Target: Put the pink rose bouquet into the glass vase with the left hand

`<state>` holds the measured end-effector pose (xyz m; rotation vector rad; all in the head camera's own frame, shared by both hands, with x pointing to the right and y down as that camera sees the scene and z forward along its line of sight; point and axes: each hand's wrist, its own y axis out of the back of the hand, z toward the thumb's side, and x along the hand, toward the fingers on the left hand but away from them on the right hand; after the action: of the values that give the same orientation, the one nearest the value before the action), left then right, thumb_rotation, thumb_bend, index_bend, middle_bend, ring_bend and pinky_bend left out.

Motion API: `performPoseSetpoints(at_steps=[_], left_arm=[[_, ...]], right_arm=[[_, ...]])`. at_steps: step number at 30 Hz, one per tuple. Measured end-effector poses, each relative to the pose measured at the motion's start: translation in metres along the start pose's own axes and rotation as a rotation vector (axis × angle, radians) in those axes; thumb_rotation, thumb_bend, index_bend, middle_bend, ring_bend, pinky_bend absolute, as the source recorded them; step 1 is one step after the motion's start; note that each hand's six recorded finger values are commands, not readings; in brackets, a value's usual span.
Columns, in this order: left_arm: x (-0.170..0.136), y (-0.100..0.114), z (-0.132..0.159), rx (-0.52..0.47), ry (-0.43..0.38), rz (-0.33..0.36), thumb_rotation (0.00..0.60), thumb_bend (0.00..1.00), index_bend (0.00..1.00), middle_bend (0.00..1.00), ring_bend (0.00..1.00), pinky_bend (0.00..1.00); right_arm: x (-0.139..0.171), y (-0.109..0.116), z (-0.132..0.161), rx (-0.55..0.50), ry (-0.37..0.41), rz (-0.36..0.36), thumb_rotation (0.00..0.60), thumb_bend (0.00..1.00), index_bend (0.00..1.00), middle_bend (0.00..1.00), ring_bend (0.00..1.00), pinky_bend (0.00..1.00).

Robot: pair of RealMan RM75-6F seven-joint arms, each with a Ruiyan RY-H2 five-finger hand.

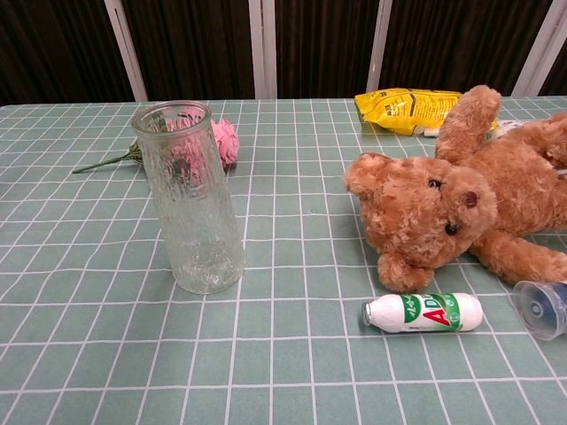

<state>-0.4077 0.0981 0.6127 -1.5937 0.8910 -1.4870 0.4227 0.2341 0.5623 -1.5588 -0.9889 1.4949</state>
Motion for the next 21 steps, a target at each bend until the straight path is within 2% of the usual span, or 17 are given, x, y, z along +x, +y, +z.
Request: performPoseSetpoints(at_steps=[4,11,21], left_arm=[[0.03,-0.005,0.013,0.02,0.016,-0.035,0.6,0.21,0.11,0.05,0.0,0.11],[0.073,-0.024,0.042,0.036,0.022,-0.102,0.6,0.21,0.11,0.04,0.0,0.1],[0.117,-0.047,0.083,0.011,0.016,-0.097,0.6,0.21,0.1,0.04,0.0,0.1]], right_arm=[[-0.003,-0.005,-0.001,0.019,-0.015,0.008,0.6,0.19,0.0,0.06,0.04,0.0],[-0.007,-0.01,-0.005,0.042,-0.041,0.016,0.6,0.19,0.0,0.06,0.04,0.0],[-0.013,-0.018,-0.009,0.081,-0.07,0.032,0.6,0.19,0.0,0.06,0.04,0.0]])
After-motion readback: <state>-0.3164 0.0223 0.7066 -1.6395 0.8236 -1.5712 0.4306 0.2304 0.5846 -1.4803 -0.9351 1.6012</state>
